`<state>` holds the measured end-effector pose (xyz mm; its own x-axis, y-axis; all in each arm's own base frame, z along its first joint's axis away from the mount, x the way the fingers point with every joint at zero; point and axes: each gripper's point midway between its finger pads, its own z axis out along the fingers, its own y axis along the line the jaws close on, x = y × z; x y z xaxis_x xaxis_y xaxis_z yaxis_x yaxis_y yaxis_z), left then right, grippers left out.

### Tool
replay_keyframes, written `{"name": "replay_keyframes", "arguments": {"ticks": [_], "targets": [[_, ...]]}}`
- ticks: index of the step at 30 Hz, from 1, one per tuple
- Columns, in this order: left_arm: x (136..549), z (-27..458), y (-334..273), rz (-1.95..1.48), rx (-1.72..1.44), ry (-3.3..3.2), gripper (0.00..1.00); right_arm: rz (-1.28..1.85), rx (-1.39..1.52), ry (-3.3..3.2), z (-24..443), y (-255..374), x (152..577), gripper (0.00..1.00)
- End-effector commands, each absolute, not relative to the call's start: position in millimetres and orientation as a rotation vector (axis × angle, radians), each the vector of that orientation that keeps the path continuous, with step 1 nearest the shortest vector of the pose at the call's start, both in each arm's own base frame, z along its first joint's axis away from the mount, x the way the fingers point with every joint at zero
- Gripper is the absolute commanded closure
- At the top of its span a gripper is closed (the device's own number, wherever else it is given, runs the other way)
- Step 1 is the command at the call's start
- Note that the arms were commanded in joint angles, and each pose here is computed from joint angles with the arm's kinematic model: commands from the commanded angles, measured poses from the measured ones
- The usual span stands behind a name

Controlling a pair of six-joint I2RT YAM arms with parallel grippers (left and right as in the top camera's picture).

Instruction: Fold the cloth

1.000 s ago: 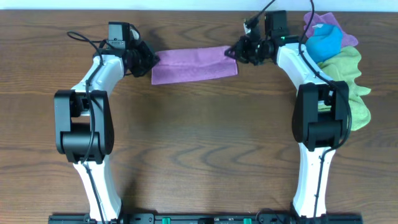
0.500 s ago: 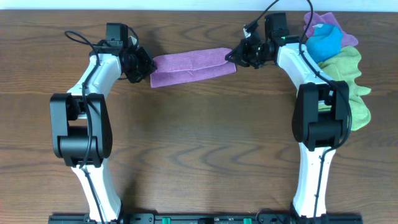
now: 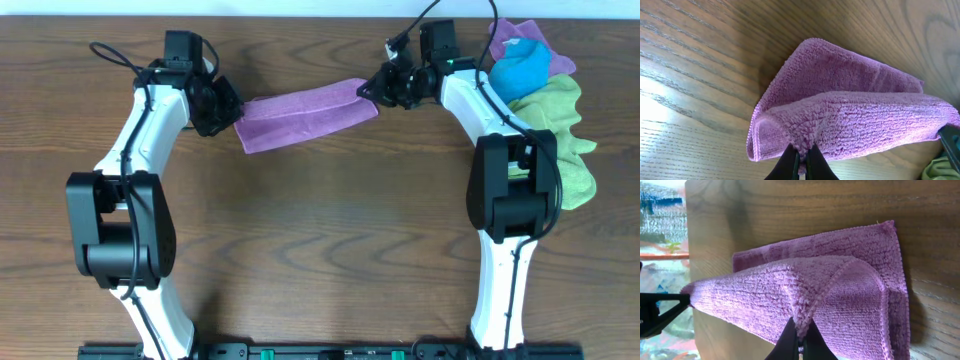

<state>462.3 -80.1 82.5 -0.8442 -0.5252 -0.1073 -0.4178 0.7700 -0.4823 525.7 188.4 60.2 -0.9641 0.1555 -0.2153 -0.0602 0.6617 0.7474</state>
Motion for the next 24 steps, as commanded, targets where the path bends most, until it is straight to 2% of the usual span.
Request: {"name": "replay_keyframes", "arguments": {"ticks": [1, 10, 18, 24], "targets": [[462.4, 67.3, -79.9, -0.577, -0.72, 2.76, 0.94, 1.15, 0.039, 2.625, 55.7, 189.6, 526.6, 0.99], [524.3, 91.7, -65.3, -0.524, -0.64, 2.487, 0.94, 1.135, -0.036, 2.435, 79.7, 197.6, 560.9, 0.99], [505.3, 70.7, -64.4, -0.49, -0.68, 2.589, 0.94, 1.133, -0.039, 2.488, 72.1, 202.5, 550.4, 0.99], [528.0, 52.0, -80.8, -0.625, -0.628, 2.544, 0.94, 1.066, -0.003, 2.445, 75.3, 196.7, 565.8, 0.99]]}}
